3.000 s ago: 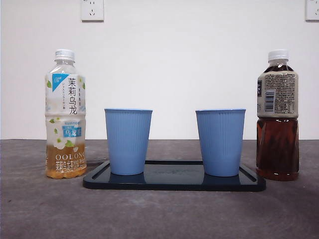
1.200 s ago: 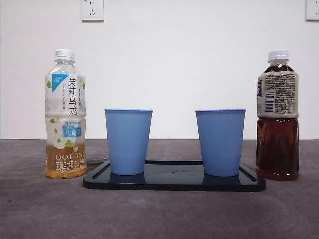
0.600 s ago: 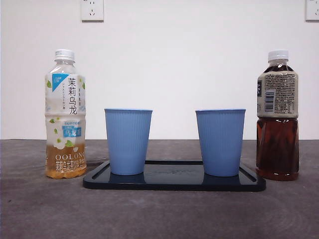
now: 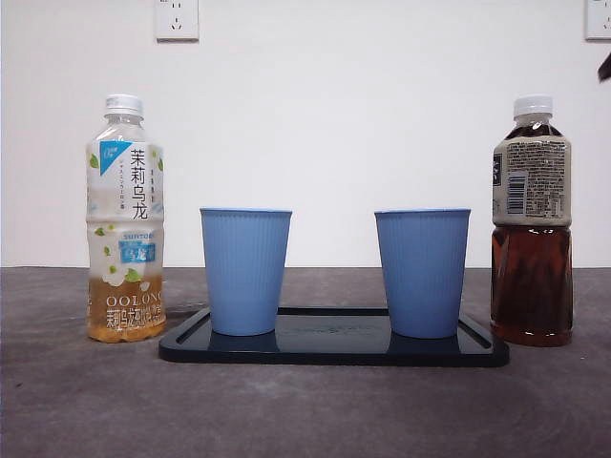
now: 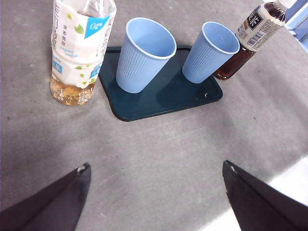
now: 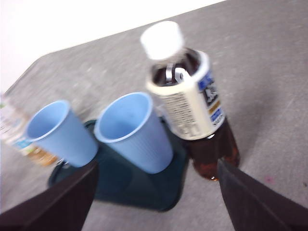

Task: Pour the drink into the cup

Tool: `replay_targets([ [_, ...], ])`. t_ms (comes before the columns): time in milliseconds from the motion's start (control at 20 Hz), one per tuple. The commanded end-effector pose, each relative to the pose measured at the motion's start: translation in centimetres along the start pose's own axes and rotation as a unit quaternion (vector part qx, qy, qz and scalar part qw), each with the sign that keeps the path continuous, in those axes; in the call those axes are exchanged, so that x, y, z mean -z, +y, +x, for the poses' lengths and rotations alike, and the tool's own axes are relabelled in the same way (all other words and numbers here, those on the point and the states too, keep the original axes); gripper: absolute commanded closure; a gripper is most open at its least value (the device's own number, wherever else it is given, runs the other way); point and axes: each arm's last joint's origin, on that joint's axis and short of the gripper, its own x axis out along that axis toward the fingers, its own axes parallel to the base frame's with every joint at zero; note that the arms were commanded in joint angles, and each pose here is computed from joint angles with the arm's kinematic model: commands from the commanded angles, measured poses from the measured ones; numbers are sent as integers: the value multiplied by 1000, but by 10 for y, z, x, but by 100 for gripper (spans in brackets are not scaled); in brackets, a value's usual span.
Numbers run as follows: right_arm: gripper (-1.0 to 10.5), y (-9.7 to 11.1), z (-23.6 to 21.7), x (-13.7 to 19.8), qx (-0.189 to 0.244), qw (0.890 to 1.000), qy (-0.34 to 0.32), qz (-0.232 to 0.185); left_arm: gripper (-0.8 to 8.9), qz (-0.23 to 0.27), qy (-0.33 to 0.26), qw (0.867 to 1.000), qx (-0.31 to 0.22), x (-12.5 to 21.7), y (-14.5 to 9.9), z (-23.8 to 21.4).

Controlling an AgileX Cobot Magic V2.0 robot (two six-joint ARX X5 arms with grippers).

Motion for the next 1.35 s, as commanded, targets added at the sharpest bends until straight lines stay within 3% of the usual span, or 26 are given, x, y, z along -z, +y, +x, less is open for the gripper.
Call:
replay_targets([
  [50,554,-4,9,4,-3,1000,-4,11,372,14,-11,1000,3,-4,-3,-4],
  [450,553,-15,36,24,21,1000,16,3,372,16,-15,1000,3,-5,-3,-4],
  [750,553,-18,56,29,42,998,15,-40,372,17,-15,1000,3,-5,-3,-3],
  [1350,541,-32,104,32,46,996,-3,-70,373,23,-26,999,4,-7,-3,-4],
])
